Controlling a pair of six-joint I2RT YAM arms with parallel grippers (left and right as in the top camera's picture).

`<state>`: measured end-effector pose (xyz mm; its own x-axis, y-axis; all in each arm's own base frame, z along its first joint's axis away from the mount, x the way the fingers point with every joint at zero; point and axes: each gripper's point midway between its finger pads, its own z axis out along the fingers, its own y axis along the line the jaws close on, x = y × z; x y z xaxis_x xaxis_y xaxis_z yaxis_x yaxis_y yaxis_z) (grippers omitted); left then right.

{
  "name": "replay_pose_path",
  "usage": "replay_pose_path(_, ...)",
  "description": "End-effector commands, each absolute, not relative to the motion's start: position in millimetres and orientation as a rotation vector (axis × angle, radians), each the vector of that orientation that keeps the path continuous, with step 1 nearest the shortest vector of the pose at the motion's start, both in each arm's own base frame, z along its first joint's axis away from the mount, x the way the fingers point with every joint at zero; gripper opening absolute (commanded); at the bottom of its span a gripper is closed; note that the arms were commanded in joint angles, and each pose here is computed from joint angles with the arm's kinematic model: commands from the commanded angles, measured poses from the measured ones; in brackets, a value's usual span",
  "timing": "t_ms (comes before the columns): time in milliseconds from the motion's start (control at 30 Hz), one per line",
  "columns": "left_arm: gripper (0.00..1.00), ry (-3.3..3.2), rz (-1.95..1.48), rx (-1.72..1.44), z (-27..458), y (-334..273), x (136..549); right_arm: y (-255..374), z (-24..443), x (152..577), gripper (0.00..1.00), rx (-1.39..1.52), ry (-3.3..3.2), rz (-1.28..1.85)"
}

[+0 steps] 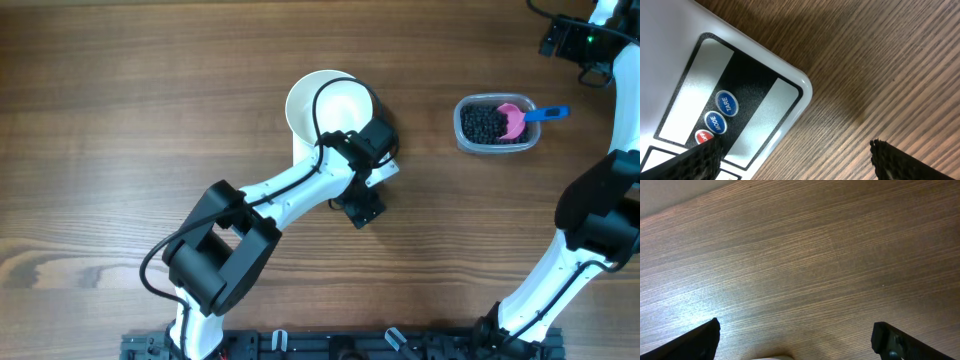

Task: Scoop item into bowl and weigh 150g on scale

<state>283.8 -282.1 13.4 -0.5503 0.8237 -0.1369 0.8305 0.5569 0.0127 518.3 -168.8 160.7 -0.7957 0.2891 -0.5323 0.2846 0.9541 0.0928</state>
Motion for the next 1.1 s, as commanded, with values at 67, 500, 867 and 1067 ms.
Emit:
replay_pose_path(67,0.99,2.712,0.005,1.451,-16.9,-269.0,282.2,-169.7,158.4,523.6,1.0,0.412,2.534,0.002)
replay_pose_path(500,1.0,2.714,0.058,1.444,-23.6,-264.8,286.4,-169.7,158.4,523.6,1.0,0.413,2.534,0.002)
replay_pose_path(867,1.0,2.673,0.027,1.463,-6.8,-273.6,281.3,-169.6,158.3,523.6,1.0,0.412,2.535,0.002)
replay_pose_path(1067,1.0,2.623,-0.115,1.476,18.9,-293.4,268.8,-169.7,158.4,523.6,1.0,0.413,2.534,0.002)
